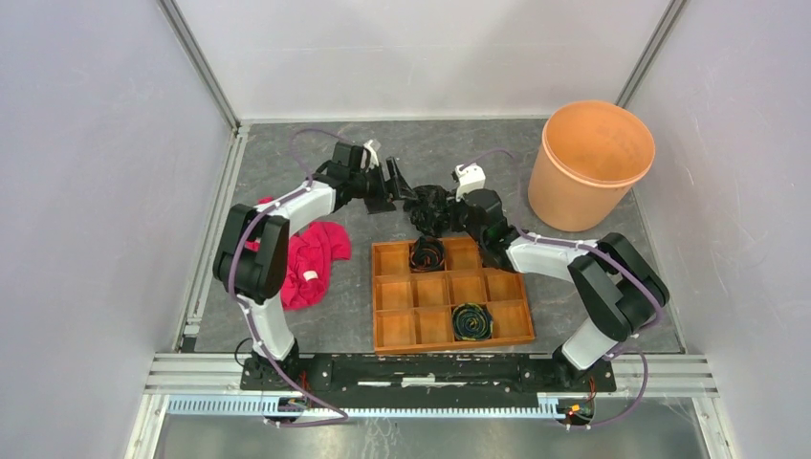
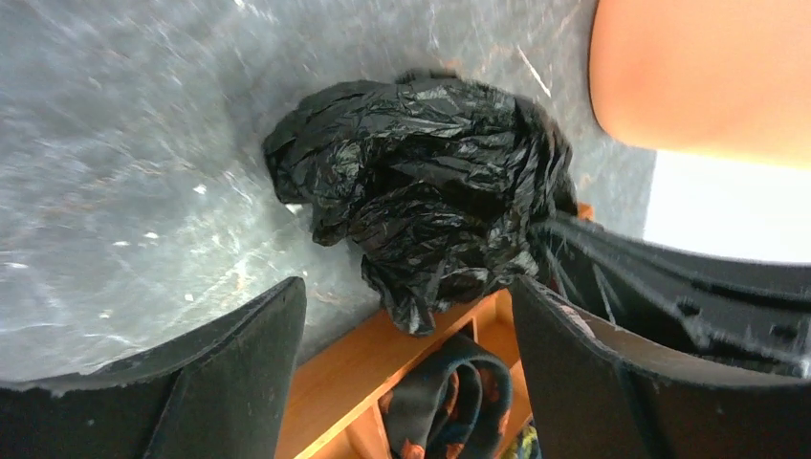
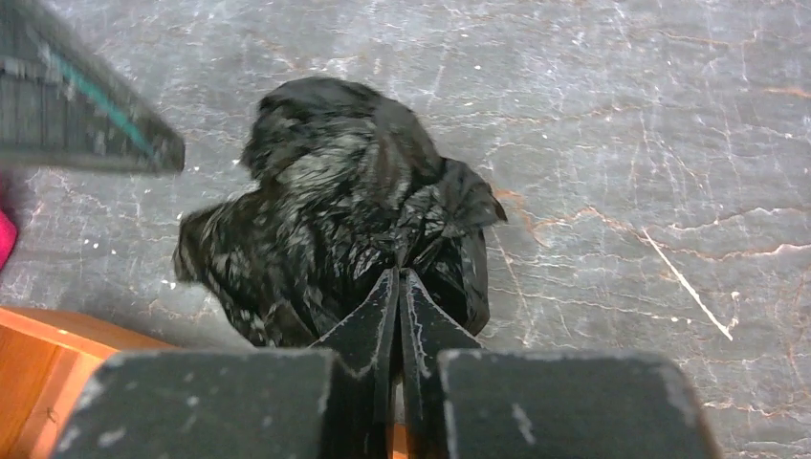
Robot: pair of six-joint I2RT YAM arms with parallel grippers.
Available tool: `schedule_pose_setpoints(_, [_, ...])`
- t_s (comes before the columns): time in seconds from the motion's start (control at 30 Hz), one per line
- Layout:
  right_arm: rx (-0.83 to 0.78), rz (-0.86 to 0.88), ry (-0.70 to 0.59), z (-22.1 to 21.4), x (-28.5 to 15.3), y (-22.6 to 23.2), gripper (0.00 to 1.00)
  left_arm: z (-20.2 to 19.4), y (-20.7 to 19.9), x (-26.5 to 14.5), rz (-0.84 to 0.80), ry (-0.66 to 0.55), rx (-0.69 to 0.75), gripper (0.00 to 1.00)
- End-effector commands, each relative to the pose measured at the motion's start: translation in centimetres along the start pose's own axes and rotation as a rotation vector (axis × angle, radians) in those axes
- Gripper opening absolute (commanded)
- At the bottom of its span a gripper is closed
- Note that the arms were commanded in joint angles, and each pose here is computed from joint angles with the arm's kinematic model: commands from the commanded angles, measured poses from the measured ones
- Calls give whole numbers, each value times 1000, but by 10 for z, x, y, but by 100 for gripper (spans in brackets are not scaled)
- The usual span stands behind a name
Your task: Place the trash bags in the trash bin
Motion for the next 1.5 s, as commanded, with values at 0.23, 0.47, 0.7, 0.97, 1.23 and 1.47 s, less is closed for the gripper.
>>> schedule_pose_setpoints(0.23, [132, 189, -124, 33, -3, -2, 0, -22, -18, 33, -203, 116, -102, 69])
schedule_pose_setpoints(0.47, [209, 305, -171, 48, -13, -5, 0, -22, -16, 33, -167, 103, -82, 45])
schedule_pose_setpoints(0.7, [164, 402, -213, 68, -17, 9, 0, 2, -30, 5, -137, -30, 51, 9])
schedule_pose_setpoints(0.97, [93, 274, -200, 56, -19, -11, 0, 29, -39, -39, 43, -184, 226, 2])
schedule_pose_setpoints(1.23, [-225, 247, -186, 63, -29, -19, 80, 33, -33, -39, 120, -111, 261, 2])
schedule_pose_setpoints(1.47, [-431, 449, -223, 55, -37, 23, 87, 32, -36, -37, 104, -92, 274, 2])
Point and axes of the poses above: each gripper's point midway between its finger pads, its own x axis out along the fingers, its own y axis along the line the jaws close on, z = x × y, the point moved 8 cm from there along -x, back along the fingers, and after that the axes turned 15 degrees about x, right-handed, at the moved point
